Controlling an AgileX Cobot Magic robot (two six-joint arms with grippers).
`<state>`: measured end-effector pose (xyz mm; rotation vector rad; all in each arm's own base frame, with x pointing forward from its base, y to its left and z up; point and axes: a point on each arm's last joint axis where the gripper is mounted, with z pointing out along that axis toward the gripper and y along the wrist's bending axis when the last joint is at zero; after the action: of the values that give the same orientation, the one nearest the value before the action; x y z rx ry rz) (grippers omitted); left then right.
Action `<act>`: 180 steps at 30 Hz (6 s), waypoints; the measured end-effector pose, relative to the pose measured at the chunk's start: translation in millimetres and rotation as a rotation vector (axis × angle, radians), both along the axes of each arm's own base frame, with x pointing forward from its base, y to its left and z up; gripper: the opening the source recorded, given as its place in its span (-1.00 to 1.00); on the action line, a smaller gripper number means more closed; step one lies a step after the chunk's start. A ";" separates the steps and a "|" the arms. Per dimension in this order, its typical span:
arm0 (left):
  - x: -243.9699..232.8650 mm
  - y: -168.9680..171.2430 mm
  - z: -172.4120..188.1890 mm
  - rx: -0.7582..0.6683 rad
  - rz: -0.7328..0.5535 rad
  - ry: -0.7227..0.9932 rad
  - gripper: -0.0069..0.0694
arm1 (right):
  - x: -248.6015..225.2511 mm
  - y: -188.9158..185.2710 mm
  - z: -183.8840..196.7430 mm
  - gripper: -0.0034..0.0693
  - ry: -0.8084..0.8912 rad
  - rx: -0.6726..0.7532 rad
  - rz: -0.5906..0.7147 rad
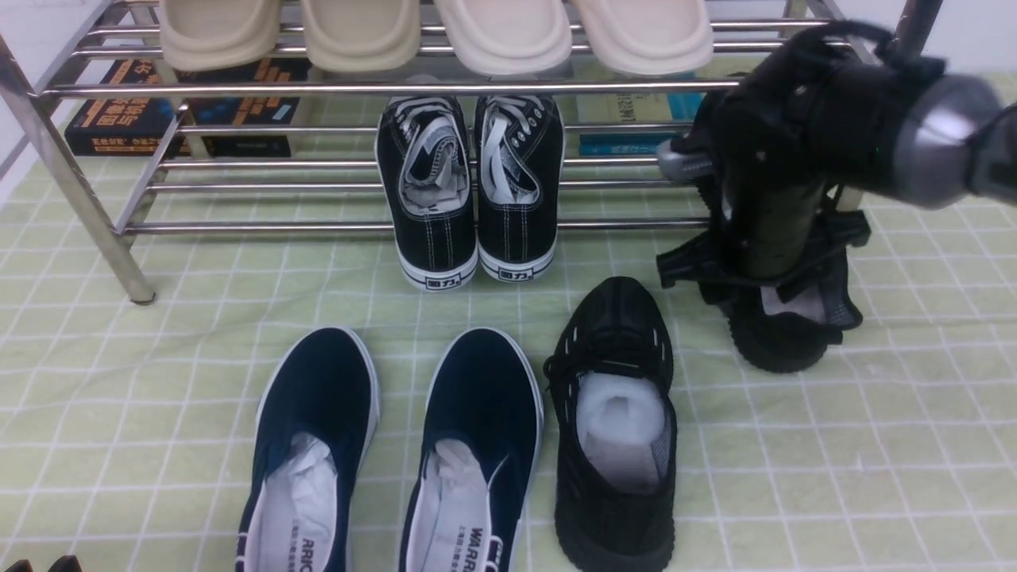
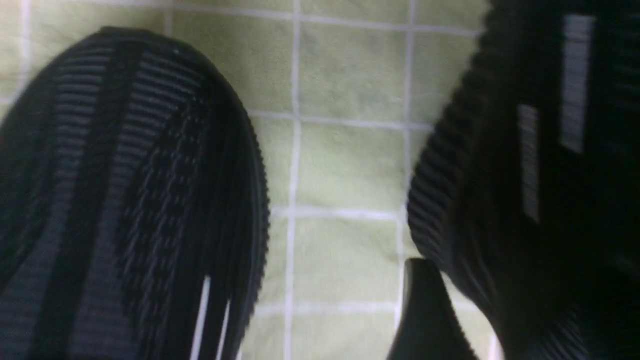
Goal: Take the shoes off the shelf with your hand from the green coffee tablecloth.
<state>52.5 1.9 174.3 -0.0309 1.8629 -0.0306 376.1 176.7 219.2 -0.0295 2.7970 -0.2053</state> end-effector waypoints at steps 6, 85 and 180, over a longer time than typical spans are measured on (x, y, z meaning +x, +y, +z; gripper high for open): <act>0.0 0.0 0.0 0.000 0.000 0.000 -0.19 | 8.0 1.3 -27.1 0.00 0.021 -0.047 0.000; 0.0 0.0 -0.1 0.000 0.000 0.001 -0.19 | -89.0 -1.0 57.9 0.18 0.280 0.334 0.211; 0.0 0.0 -0.1 0.000 0.000 0.001 -0.19 | -324.0 -175.1 -45.2 -0.84 -0.926 0.174 0.047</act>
<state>52.5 1.9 174.3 -0.0310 1.8638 -0.0305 52.1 1.5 174.1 0.0338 1.8782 0.0399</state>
